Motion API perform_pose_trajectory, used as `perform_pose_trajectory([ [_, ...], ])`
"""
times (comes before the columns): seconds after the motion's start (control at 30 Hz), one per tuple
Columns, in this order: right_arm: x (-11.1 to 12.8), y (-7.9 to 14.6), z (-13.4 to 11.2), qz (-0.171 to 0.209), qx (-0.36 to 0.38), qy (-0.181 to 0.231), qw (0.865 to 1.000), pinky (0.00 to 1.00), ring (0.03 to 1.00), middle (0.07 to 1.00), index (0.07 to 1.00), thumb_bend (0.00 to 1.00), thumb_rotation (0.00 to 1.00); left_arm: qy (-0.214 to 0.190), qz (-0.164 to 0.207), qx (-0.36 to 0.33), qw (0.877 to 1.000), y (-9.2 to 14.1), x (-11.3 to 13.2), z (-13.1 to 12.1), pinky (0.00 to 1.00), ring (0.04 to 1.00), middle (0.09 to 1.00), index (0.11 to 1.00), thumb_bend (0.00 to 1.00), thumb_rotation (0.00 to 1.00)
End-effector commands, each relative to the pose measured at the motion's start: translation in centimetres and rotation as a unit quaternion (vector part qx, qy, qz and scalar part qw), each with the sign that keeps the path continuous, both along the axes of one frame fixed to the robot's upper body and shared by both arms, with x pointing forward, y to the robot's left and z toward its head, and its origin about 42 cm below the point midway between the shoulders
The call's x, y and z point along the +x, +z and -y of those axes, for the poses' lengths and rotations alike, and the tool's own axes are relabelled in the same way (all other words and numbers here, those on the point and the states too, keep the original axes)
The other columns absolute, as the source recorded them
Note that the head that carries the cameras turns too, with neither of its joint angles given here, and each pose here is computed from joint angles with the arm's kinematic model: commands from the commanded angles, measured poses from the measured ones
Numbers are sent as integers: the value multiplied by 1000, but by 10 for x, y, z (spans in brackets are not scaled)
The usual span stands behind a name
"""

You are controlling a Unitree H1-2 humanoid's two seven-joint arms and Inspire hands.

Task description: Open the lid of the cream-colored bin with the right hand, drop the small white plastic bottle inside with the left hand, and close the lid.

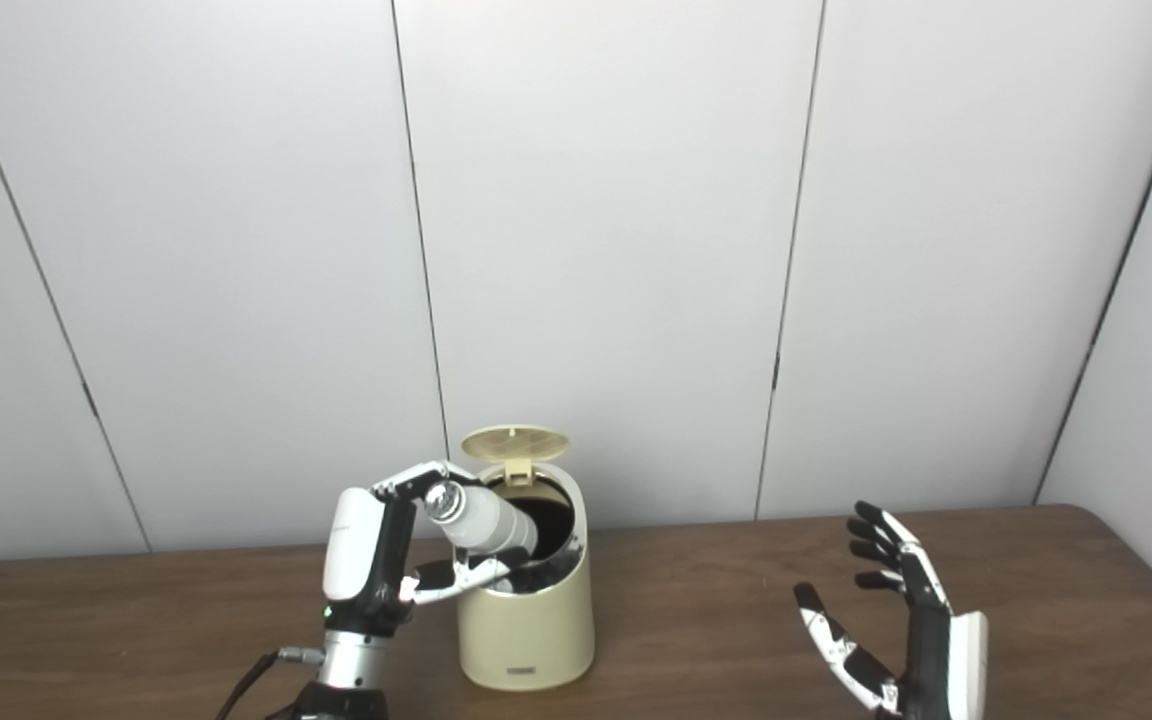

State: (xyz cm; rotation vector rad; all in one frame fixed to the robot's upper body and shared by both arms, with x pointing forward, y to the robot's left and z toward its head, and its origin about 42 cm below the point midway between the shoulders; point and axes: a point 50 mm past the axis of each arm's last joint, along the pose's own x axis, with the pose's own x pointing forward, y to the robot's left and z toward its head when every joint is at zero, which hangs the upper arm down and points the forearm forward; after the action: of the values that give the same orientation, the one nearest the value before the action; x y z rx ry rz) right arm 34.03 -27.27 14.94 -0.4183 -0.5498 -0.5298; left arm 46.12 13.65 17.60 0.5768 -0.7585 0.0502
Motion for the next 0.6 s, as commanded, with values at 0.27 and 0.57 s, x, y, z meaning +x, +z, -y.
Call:
perform_pose_trajectory([
  [0.27, -14, -31, -20, -36, 36, 15, 999, 626, 736, 762, 777, 253, 27, -34, -8, 30, 999, 19, 9, 1, 534, 618, 625, 624, 1000, 566],
  [0.57, -13, -32, -20, -36, 34, 16, 999, 621, 732, 760, 775, 250, 41, -38, -6, 34, 999, 21, 9, 1, 529, 622, 638, 645, 1000, 511],
])
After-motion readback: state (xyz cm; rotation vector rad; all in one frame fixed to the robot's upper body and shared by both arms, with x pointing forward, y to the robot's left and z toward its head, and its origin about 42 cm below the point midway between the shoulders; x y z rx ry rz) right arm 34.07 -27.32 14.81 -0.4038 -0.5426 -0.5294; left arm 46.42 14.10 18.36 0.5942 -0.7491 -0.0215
